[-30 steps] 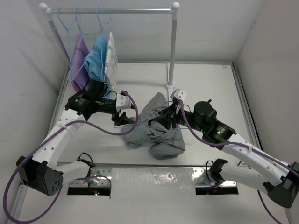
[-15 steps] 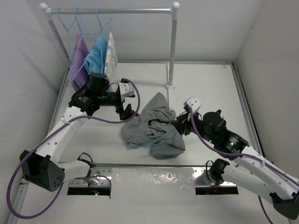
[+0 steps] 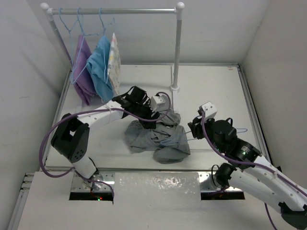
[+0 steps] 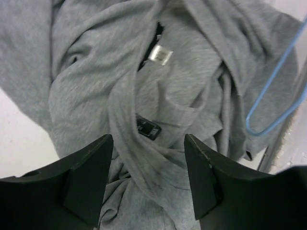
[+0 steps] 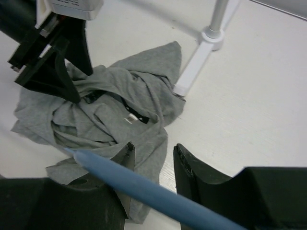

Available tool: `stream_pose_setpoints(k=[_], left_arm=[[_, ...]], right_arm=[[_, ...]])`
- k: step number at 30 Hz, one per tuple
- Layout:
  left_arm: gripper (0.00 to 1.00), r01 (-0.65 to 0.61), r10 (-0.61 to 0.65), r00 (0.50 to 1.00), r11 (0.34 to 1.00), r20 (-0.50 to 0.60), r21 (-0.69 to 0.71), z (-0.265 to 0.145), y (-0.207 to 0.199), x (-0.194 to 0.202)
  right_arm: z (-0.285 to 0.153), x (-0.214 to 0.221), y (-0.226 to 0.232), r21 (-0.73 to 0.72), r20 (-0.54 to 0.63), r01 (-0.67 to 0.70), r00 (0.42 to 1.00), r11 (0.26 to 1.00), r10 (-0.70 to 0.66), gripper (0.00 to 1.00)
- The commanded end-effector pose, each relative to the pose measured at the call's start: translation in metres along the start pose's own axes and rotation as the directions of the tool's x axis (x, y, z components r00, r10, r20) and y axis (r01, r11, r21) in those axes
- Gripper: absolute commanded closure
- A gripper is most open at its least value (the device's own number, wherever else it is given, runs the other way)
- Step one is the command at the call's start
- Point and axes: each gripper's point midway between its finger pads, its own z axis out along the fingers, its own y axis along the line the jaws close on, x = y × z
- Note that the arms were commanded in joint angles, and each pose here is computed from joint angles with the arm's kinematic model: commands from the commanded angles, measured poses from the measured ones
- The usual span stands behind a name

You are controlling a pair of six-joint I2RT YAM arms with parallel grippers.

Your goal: Place the t-shirt on the hanger

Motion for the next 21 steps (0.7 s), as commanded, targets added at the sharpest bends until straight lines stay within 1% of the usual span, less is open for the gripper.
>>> stream_pose_setpoints(k=[1, 2, 3, 5, 6, 8, 10, 14, 15, 16, 17, 20, 21], left_arm=[[0.45, -0.007, 0.013, 0.997, 0.996, 0.07, -0.084, -0.005, 0.011, -0.028], [0.48, -0.01, 0.016, 0.998, 0.996, 0.059, -0.093, -0.003, 0.011, -0.026], [0.53, -0.019, 0.024, 0.999, 0.995, 0.043, -0.102, 0.0, 0.011, -0.024], [0.55, -0.012, 0.012, 1.0, 0.992, -0.001, -0.128, 0.005, 0.017, -0.013], [0.57, -0.008, 0.006, 1.0, 0.991, -0.017, -0.133, 0.008, 0.019, -0.009], [0.59, 0.001, -0.008, 0.999, 0.993, -0.054, -0.122, 0.012, 0.018, 0.002], [0.61, 0.002, -0.007, 0.998, 0.997, -0.058, -0.074, 0.016, 0.011, 0.005], [0.63, 0.004, -0.006, 0.998, 0.999, -0.056, -0.036, 0.018, 0.004, 0.003], [0.7, 0.004, -0.006, 0.998, 0.999, -0.061, -0.042, 0.017, 0.005, 0.004], [0.8, 0.0, -0.003, 0.998, 0.999, -0.06, -0.051, 0.016, 0.006, 0.002], [1.0, 0.0, -0.003, 0.998, 0.998, -0.055, -0.065, 0.014, 0.008, 0.0], [1.0, -0.023, 0.02, 1.0, 0.992, -0.024, -0.121, 0.001, 0.014, -0.013], [1.0, -0.038, 0.038, 0.999, 0.988, -0.003, -0.147, -0.009, 0.014, -0.021]], right_arm=[[-0.006, -0.013, -0.017, 0.086, 0.038, 0.006, 0.999, 0.996, -0.009, 1.0], [-0.007, -0.014, -0.018, 0.092, 0.04, 0.005, 0.999, 0.996, -0.009, 1.0], [-0.007, -0.012, -0.02, 0.099, 0.033, 0.008, 0.999, 0.995, -0.011, 1.0], [-0.008, -0.013, -0.02, 0.099, 0.033, 0.008, 0.999, 0.995, -0.011, 1.0], [-0.008, -0.013, -0.02, 0.099, 0.032, 0.01, 0.999, 0.995, -0.013, 1.0], [-0.008, -0.014, -0.018, 0.09, 0.034, 0.008, 0.999, 0.996, -0.011, 1.0], [-0.009, -0.015, -0.018, 0.089, 0.04, 0.007, 0.999, 0.996, -0.011, 1.0], [-0.009, -0.016, -0.02, 0.098, 0.043, 0.004, 0.999, 0.995, -0.008, 1.0], [-0.009, -0.017, -0.019, 0.097, 0.045, 0.002, 0.999, 0.995, -0.006, 1.0], [-0.009, -0.017, -0.019, 0.097, 0.044, 0.001, 0.999, 0.995, -0.005, 1.0], [-0.008, -0.019, -0.019, 0.094, 0.05, -0.005, 0.999, 0.996, 0.0, 1.0], [-0.003, -0.024, -0.013, 0.073, 0.065, -0.014, 0.998, 0.997, 0.009, 1.0], [-0.002, -0.03, -0.01, 0.061, 0.074, -0.016, 0.997, 0.998, 0.011, 1.0]])
